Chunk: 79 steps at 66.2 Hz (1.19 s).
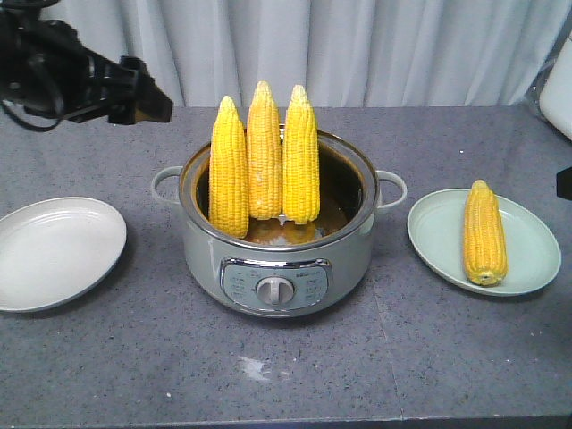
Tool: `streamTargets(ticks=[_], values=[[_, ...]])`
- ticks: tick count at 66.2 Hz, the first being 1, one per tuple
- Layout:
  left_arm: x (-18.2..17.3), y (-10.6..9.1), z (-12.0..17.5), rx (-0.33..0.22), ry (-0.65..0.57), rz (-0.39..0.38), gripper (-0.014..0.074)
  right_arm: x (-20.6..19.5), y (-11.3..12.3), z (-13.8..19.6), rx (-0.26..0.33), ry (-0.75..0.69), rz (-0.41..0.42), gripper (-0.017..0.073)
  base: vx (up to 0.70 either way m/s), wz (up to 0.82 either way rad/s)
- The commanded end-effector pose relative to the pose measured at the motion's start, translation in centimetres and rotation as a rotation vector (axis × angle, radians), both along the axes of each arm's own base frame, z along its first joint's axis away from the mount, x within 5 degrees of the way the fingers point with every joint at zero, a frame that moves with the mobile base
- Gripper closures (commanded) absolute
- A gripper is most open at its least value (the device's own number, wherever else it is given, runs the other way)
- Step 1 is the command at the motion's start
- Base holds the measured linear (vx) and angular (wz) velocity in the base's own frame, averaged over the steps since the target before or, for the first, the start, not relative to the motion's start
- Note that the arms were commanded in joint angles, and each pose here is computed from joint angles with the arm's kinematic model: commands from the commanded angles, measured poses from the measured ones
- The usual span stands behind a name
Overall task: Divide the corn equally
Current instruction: 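Grasp a corn cob in the pot with the left gripper and lift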
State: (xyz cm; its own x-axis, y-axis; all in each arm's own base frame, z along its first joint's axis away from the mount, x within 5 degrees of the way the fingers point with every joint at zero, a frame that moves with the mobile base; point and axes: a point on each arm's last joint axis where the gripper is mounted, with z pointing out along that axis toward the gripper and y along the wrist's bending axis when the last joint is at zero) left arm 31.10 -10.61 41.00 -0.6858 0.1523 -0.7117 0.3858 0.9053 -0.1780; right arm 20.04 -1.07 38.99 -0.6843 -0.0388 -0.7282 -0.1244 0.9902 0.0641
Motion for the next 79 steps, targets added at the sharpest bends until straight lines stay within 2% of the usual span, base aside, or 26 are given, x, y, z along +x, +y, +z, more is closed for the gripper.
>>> streamTargets(ticks=[1, 5, 15, 30, 49, 79], values=[[1.2, -1.3, 1.9, -0.037, -0.106, 0.015, 0.0019, -0.1, -0.1, 1.5, 0.0, -0.1, -0.016, -0.0017, 0.0, 0.0], [2.3, -2.1, 1.7, -0.025, -0.11, 0.017, 0.0019, -0.1, -0.1, 1.5, 0.0, -0.1, -0.016, -0.0017, 0.0, 0.0], [5.0, -3.7, 0.5, -0.045, -0.097, 0.025, 0.0019, -0.1, -0.1, 1.5, 0.0, -0.1, -0.016, -0.0017, 0.0, 0.0], [7.4, -5.6, -1.1, -0.039, -0.088, 0.003, 0.0019, -0.1, -0.1, 1.5, 0.003, -0.1, -0.018, -0.0017, 0.0, 0.0], [8.9, -6.3, -3.3, -0.022, -0.061, 0.005, 0.0019, -0.1, -0.1, 1.5, 0.003, -0.102, -0.019, -0.0017, 0.0, 0.0], [9.6, -6.5, -4.1, -0.02, -0.059, 0.007, 0.0037, -0.1, -0.1, 1.5, 0.003, -0.102, -0.019, -0.0017, 0.0, 0.0]])
